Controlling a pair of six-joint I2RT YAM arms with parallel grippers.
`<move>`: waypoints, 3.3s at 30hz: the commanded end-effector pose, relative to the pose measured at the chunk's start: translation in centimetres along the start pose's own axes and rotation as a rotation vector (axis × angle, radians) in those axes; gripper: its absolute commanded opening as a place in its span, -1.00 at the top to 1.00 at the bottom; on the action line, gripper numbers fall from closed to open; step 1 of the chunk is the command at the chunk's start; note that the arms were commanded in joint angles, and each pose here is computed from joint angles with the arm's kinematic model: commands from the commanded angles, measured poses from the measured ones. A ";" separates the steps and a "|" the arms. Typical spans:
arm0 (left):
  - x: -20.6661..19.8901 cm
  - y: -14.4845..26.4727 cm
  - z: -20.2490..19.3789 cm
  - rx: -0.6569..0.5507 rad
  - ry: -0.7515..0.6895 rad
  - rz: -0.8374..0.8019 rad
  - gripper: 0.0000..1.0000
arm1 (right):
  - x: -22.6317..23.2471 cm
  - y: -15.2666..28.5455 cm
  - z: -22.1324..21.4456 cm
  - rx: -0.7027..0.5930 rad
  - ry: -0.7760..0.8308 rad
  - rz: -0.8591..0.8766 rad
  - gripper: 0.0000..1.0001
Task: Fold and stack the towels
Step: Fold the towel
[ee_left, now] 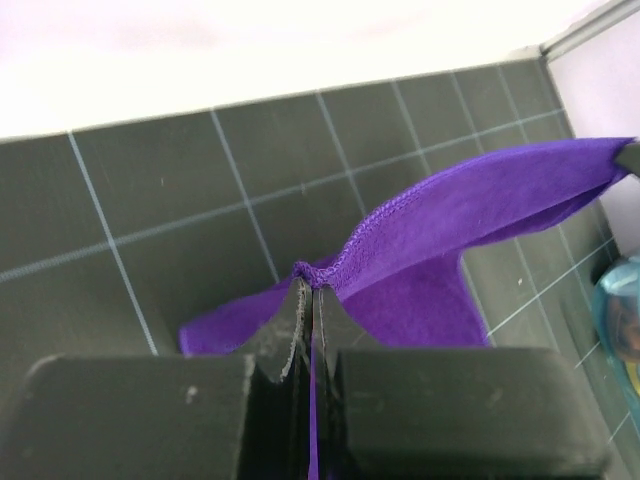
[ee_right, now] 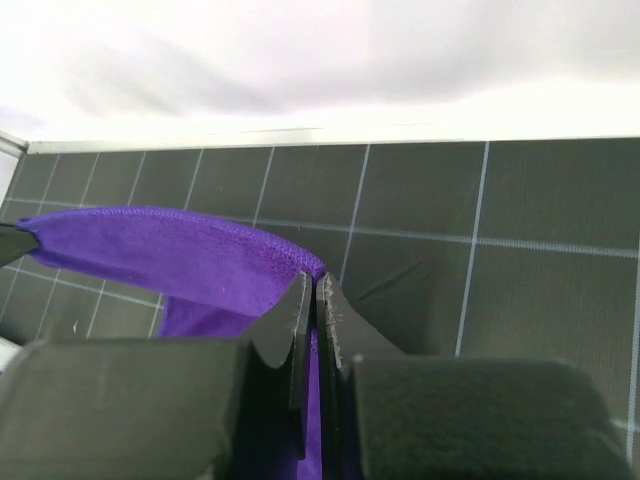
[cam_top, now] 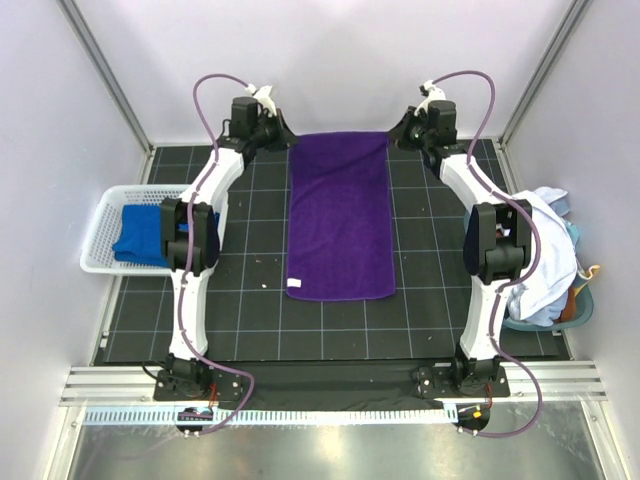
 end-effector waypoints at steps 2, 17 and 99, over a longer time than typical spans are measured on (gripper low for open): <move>-1.6 2.0 2.3 -0.079 -0.019 -0.046 1.00 | 2.2 2.7 3.2 -0.113 0.026 0.043 0.98; -3.4 6.2 -2.9 -0.033 0.008 -0.021 1.00 | 1.3 8.4 -2.5 -0.046 -0.011 0.012 0.98; -9.3 15.9 -10.9 0.028 -0.038 0.005 1.00 | 3.2 21.4 -11.8 0.002 -0.093 -0.009 0.98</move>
Point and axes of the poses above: each gripper's point midway between its finger pads, its own y axis back along the fingers, its own x axis along the line the jaws close on, z = x × y, the point moved 1 cm from there along y, back along the fingers, and after that the axes turned 4 degrees about -y, right-handed, at the moved point
